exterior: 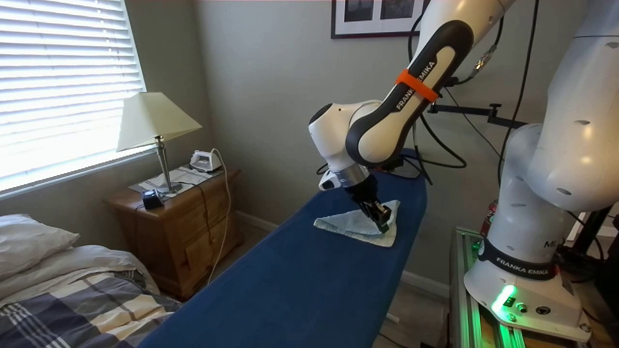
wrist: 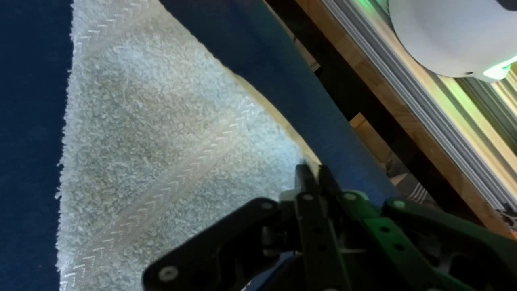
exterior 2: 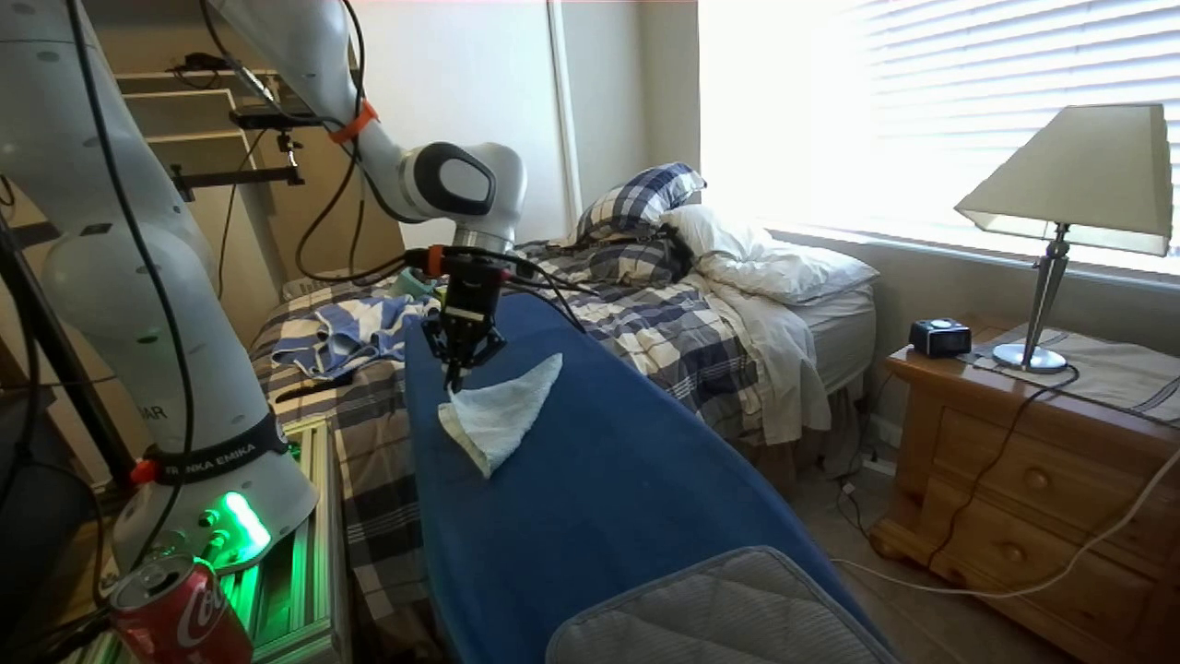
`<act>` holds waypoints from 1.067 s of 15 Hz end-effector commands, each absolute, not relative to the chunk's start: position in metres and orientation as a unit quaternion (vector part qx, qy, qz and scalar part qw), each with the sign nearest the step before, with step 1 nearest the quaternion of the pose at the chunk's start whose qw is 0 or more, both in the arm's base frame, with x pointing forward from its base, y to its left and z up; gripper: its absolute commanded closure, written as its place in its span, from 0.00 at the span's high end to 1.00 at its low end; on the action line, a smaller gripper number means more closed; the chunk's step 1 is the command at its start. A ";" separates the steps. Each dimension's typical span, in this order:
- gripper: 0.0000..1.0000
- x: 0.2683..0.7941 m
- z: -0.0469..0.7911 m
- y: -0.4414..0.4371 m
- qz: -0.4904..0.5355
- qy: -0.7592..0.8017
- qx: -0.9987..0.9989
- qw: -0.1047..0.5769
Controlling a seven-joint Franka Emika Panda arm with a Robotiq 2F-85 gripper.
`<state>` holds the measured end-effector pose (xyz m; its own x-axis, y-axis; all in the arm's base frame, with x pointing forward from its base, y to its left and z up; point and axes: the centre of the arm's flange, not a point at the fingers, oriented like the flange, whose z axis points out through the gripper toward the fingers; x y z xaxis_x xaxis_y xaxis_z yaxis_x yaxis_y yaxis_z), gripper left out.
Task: Fold the light blue cloth into a triangular shape
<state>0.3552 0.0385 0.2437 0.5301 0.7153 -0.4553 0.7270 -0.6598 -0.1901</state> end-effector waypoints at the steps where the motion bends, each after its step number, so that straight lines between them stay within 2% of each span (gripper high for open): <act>1: 0.36 0.347 0.252 0.038 -0.250 0.411 0.877 0.005; 10: 0.98 0.365 0.310 0.027 -0.177 0.393 0.901 0.037; 16: 1.00 0.396 0.363 0.001 -0.091 0.342 0.932 0.083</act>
<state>0.3841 0.0203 0.3402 0.6837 0.6730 -0.2822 0.7052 -0.7088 0.0181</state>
